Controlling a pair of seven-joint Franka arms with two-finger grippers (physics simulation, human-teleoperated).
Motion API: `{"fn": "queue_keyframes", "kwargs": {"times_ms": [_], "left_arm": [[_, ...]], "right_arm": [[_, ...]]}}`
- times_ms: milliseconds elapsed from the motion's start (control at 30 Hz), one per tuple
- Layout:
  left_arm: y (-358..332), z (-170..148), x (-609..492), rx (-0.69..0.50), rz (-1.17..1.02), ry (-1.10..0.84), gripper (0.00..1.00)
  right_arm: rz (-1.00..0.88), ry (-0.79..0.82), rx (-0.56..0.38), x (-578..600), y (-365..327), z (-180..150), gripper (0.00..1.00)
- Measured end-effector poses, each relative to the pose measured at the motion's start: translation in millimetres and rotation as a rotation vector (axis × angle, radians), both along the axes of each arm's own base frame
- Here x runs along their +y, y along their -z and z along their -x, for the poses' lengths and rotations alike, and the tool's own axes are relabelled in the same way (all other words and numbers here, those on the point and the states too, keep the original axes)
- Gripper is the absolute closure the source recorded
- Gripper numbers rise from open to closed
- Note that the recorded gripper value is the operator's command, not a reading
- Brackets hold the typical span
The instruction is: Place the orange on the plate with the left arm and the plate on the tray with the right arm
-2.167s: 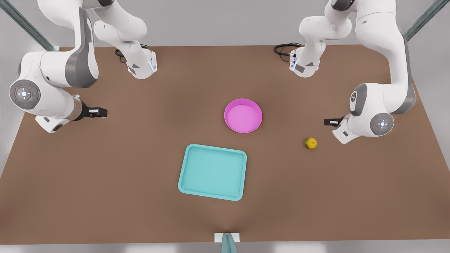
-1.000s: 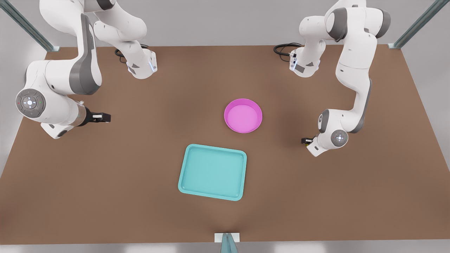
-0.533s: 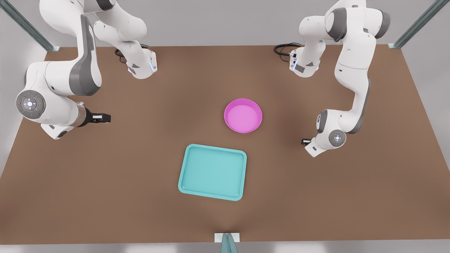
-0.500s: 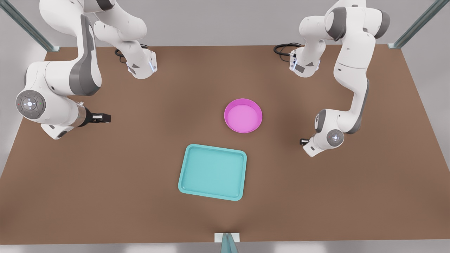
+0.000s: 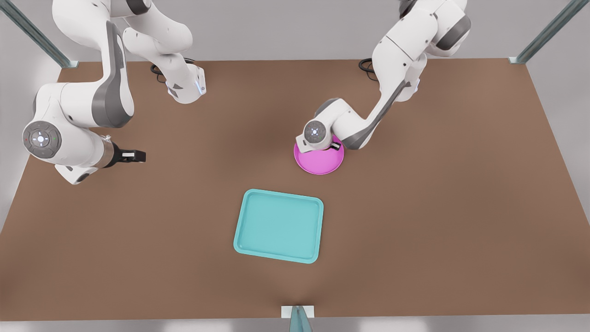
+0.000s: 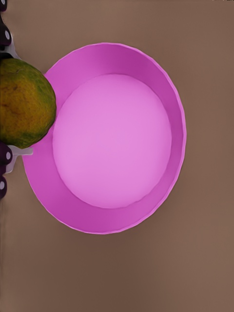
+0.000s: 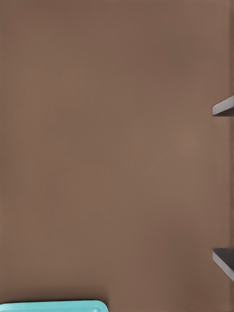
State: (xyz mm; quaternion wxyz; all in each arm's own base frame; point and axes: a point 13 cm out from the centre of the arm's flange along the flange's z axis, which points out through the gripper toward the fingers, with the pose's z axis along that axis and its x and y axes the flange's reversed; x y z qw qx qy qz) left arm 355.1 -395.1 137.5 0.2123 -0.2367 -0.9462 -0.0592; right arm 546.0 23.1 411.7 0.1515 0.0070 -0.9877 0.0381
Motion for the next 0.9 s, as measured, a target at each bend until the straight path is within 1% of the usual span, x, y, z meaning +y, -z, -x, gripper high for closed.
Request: {"fn": "queue_keyframes", "kwargs": {"times_ms": [33,67,100,200,233,267,300,333,367,400,433,467,500,533,567,600,633,700,767,833,900], "left_arm": [[7,2,1,0.008,-0.013,-0.016,0.30],[13,4,1,0.015,-0.024,-0.031,0.26],[18,5,1,0.018,-0.033,-0.045,0.00],[26,6,1,0.016,-0.051,-0.087,0.00],[23,-1,2,0.005,-0.052,-0.107,0.00],[0,-32,0,-0.034,-0.037,-0.152,0.00],[-54,-94,1,-0.101,0.000,-0.230,0.00],[-123,-162,27,-0.176,0.025,-0.333,0.00],[-192,-214,82,-0.251,0.022,-0.448,0.00],[-253,-246,156,-0.310,-0.001,-0.575,0.00],[-299,-258,226,-0.345,-0.027,-0.681,0.00],[-328,-257,272,-0.352,-0.045,-0.746,0.00],[-349,-249,299,-0.336,-0.034,-0.777,0.00],[-363,-239,313,-0.309,-0.006,-0.786,0.00],[-372,-221,326,-0.288,0.014,-0.790,0.00],[-379,-205,337,-0.277,0.027,-0.790,0.00],[-385,-199,342,-0.280,0.040,-0.784,0.00],[-388,-197,347,-0.279,0.050,-0.761,0.00],[-388,-196,348,-0.276,0.049,-0.733,0.00],[-391,-194,349,-0.276,0.053,-0.708,0.00],[-392,-191,356,-0.269,0.052,-0.699,0.00]], "right_arm": [[0.000,0.000,0.000,0,0,0,0.00],[0.000,0.000,0.000,0,0,0,0.00],[0.000,0.000,0.000,0,0,0,0.00],[0.000,0.003,0.000,-2,1,-1,0.00],[0.000,0.003,0.000,-2,1,-1,0.00],[0.000,0.003,0.000,-2,1,-1,0.00],[0.000,0.002,0.003,-1,3,-1,0.00],[0.001,0.001,0.019,0,12,-2,0.00],[-0.010,-0.006,0.061,9,36,-5,0.00],[-0.041,-0.026,0.118,33,71,-8,0.00],[-0.088,-0.047,0.179,68,113,-8,0.00],[-0.136,-0.067,0.227,105,154,-5,0.00],[-0.175,-0.088,0.252,142,185,0,0.00],[-0.212,-0.105,0.260,176,206,7,0.00],[-0.246,-0.117,0.255,208,218,16,0.00],[-0.274,-0.133,0.244,237,225,28,0.00],[-0.295,-0.152,0.231,266,234,47,0.00],[-0.327,-0.191,0.181,318,252,76,0.00],[-0.344,-0.212,0.117,360,275,97,0.00],[-0.378,-0.195,0.062,392,292,103,0.00],[-0.409,-0.179,0.025,418,305,105,0.00]]}}
